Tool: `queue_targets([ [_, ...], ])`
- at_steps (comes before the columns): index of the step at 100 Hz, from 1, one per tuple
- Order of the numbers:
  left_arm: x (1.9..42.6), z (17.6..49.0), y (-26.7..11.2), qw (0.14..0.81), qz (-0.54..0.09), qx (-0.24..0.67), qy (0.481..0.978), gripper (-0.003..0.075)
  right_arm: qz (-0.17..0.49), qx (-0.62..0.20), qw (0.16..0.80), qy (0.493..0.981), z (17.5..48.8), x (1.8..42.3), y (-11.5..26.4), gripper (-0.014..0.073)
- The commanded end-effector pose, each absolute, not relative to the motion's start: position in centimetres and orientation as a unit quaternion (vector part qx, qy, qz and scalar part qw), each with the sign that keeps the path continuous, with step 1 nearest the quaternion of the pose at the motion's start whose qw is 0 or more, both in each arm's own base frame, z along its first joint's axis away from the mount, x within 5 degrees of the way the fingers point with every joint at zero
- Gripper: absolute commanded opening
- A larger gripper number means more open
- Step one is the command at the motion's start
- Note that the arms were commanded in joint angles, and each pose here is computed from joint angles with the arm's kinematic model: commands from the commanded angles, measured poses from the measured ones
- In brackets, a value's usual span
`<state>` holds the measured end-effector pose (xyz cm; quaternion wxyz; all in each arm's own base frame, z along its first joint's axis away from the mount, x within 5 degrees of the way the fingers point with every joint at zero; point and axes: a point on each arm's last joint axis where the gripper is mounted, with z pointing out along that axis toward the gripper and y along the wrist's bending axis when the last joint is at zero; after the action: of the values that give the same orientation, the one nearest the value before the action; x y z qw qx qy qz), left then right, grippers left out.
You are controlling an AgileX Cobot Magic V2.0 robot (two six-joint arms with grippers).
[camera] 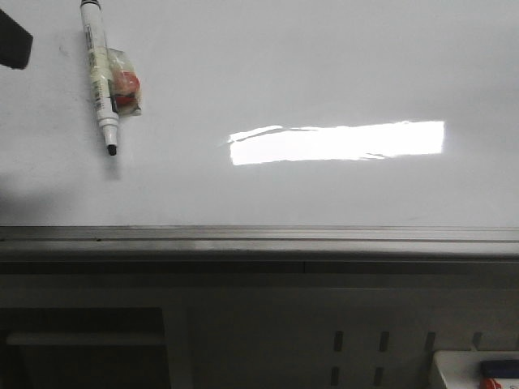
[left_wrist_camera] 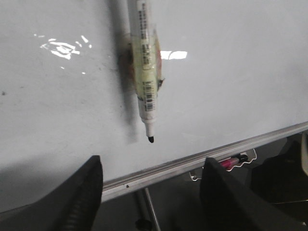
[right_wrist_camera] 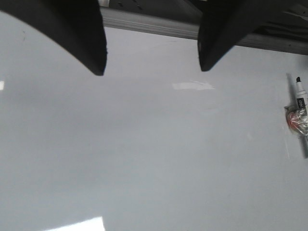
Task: Write number 4 on whiteboard
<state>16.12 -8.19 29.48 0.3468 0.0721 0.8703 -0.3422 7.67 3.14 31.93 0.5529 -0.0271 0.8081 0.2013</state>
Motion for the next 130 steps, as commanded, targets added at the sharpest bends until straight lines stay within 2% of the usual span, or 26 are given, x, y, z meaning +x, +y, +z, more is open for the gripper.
queue_targets([
  [1, 17.2, 30.8, -8.8, 0.368, -0.357, 0.068, 0.856, 0.0396, 0.203, -0.027, 0.587, 0.784, 33.5, 8.0, 3.1, 0.0376],
  [35, 19.7, 29.7, -11.5, 0.382, -0.333, 0.081, 0.858, 0.0395, 0.203, -0.027, 0.587, 0.783, 33.5, 8.0, 3.1, 0.0376],
  [51, 21.0, 28.3, -11.7, 0.375, -0.315, 0.065, 0.87, 0.0363, 0.203, -0.027, 0.587, 0.783, 33.5, 8.0, 3.1, 0.0376],
  [60, 21.6, 27.5, -11.9, 0.364, -0.307, 0.062, 0.877, 0.0312, 0.203, -0.027, 0.587, 0.783, 33.5, 8.0, 3.1, 0.0376],
  [70, 22.0, 26.8, -12.0, 0.355, -0.301, 0.06, 0.883, 0.0216, 0.203, -0.026, 0.591, 0.78, 33.6, 8.0, 3.1, 0.0376],
  [79, 22.2, 26.5, -12.0, 0.352, -0.295, 0.064, 0.886, 0.0113, 0.204, -0.025, 0.596, 0.777, 33.7, 8.1, 3.1, 0.0376],
  [88, 22.2, 26.3, -12.0, 0.351, -0.284, 0.076, 0.889, -0.0023, 0.204, -0.025, 0.598, 0.775, 33.7, 8.1, 3.1, 0.0376],
  [103, 21.9, 26.6, -12.1, 0.347, -0.289, 0.088, 0.888, -0.002, 0.203, -0.033, 0.6, 0.773, 33.9, 8.0, 3.1, 0.0376],
  [109, 21.4, 27.7, -12.3, 0.353, -0.295, 0.129, 0.879, -0.002, 0.202, -0.06, 0.602, 0.77, 34.5, 7.9, 3.4, 0.0376],
  [116, 20.1, 29.4, -13.2, 0.368, -0.292, 0.256, 0.845, -0.002, 0.202, -0.113, 0.603, 0.763, 35.5, 7.7, 4.0, 0.0376],
  [123, 18.0, 31.3, -14.1, 0.376, -0.278, 0.414, 0.781, -0.002, 0.214, -0.187, 0.6, 0.748, 36.6, 7.6, 5.0, 0.0376],
  [130, 16.6, 32.8, -14.6, 0.393, -0.246, 0.51, 0.725, -0.002, 0.227, -0.251, 0.595, 0.729, 37.5, 7.9, 6.2, 0.0376],
])
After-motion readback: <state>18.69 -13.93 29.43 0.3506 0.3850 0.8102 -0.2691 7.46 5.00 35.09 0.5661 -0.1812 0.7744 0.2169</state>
